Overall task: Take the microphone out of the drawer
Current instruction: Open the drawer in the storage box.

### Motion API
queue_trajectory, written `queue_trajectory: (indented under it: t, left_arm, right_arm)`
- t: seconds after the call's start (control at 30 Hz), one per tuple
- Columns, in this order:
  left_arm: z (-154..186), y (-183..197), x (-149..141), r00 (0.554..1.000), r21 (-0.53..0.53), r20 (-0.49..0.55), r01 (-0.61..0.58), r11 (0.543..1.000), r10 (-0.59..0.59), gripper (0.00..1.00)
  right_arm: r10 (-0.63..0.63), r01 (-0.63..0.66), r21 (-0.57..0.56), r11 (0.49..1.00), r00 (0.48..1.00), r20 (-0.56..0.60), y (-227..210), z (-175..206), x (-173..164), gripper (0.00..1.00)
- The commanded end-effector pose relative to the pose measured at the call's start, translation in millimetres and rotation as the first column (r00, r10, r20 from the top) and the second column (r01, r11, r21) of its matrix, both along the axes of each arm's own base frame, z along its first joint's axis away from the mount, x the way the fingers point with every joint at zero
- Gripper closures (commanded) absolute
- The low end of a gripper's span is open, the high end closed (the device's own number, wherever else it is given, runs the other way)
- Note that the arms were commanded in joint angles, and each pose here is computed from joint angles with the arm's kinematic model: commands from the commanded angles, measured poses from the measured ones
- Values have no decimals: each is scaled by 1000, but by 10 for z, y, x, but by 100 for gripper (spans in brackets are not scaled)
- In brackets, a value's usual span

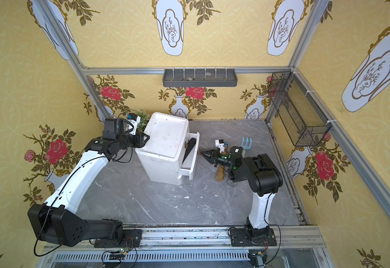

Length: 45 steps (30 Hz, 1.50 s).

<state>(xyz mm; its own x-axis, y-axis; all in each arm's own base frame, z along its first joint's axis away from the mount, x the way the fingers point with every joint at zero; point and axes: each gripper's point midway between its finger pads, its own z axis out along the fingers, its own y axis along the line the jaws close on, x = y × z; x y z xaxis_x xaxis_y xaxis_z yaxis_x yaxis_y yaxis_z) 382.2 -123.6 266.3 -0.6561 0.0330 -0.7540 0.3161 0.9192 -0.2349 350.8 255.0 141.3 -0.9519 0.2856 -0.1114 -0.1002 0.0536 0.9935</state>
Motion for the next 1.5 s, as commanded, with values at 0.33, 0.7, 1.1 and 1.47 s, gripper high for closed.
queue_trajectory:
  t: [0.33,0.7,1.1,1.47]
  left_arm:
    - [-178,4,-77,997,22,-72,12,1000,-10,59]
    - [-190,2,-76,997,24,-75,14,1000,-12,59]
    - [-204,9,-71,997,28,-78,12,1000,-10,59]
    - [-208,7,-70,997,28,-80,13,1000,-10,59]
  right_arm:
    - [-101,102,-74,992,995,7,-313,2,115,100]
    - [-193,192,-125,974,981,2,-481,-24,174,100]
    - [-255,254,-184,950,967,20,-628,6,210,100]
    - [-257,257,-202,945,966,29,-622,13,179,100]
